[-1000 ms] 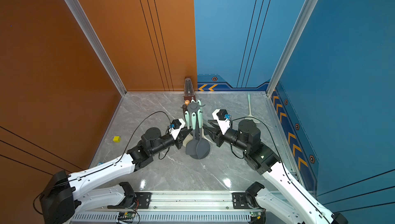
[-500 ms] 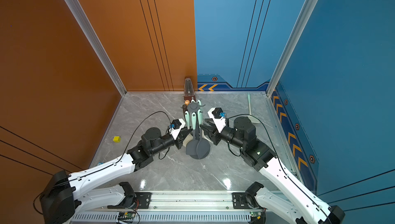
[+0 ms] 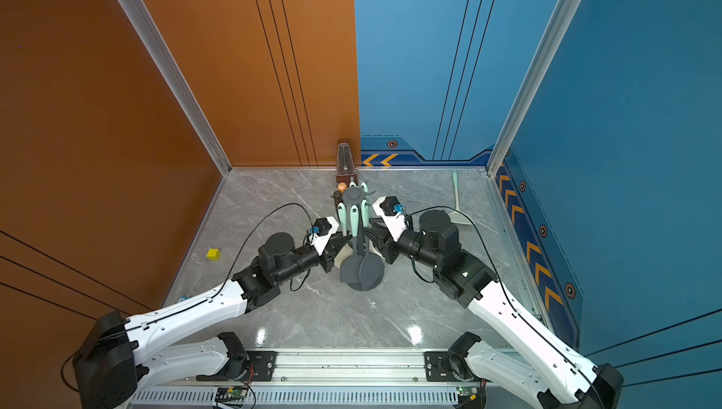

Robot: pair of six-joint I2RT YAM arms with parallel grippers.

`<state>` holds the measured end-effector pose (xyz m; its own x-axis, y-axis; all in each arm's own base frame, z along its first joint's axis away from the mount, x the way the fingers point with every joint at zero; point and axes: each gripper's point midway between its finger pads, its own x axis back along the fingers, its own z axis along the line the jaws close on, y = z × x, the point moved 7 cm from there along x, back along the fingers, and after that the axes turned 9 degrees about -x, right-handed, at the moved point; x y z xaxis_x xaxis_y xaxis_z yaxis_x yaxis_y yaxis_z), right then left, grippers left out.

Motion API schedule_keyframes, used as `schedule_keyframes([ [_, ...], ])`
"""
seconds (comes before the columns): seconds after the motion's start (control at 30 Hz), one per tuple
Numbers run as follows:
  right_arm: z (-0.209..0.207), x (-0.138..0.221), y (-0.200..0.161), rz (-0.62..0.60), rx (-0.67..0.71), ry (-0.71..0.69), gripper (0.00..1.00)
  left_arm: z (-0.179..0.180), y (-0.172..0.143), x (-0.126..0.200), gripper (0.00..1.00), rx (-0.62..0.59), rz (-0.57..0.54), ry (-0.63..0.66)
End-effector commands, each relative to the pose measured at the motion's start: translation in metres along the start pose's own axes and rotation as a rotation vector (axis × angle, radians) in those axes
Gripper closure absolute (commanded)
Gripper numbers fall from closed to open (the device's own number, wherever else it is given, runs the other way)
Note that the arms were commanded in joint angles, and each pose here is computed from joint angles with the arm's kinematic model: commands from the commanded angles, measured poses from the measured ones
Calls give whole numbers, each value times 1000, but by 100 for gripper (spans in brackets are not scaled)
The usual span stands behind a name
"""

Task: Take the spatula off the kitchen utensil rack
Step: Take off the spatula from the rack.

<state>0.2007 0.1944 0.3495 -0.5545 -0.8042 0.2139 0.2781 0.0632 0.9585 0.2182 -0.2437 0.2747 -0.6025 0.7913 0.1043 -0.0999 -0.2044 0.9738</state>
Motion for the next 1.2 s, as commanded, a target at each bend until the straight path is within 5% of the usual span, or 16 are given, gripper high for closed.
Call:
schedule_keyframes([
  [0.0, 4, 2, 14, -36, 28, 1, 71, 6, 16, 3, 89, 14, -77, 16],
  [0.53, 4, 6, 13, -36, 55, -36, 100, 6, 12, 2, 89, 17, -66, 19],
  [1.17, 4, 17, 13, -73, 61, -58, 100, 6, 11, 0, 89, 21, -58, 23],
])
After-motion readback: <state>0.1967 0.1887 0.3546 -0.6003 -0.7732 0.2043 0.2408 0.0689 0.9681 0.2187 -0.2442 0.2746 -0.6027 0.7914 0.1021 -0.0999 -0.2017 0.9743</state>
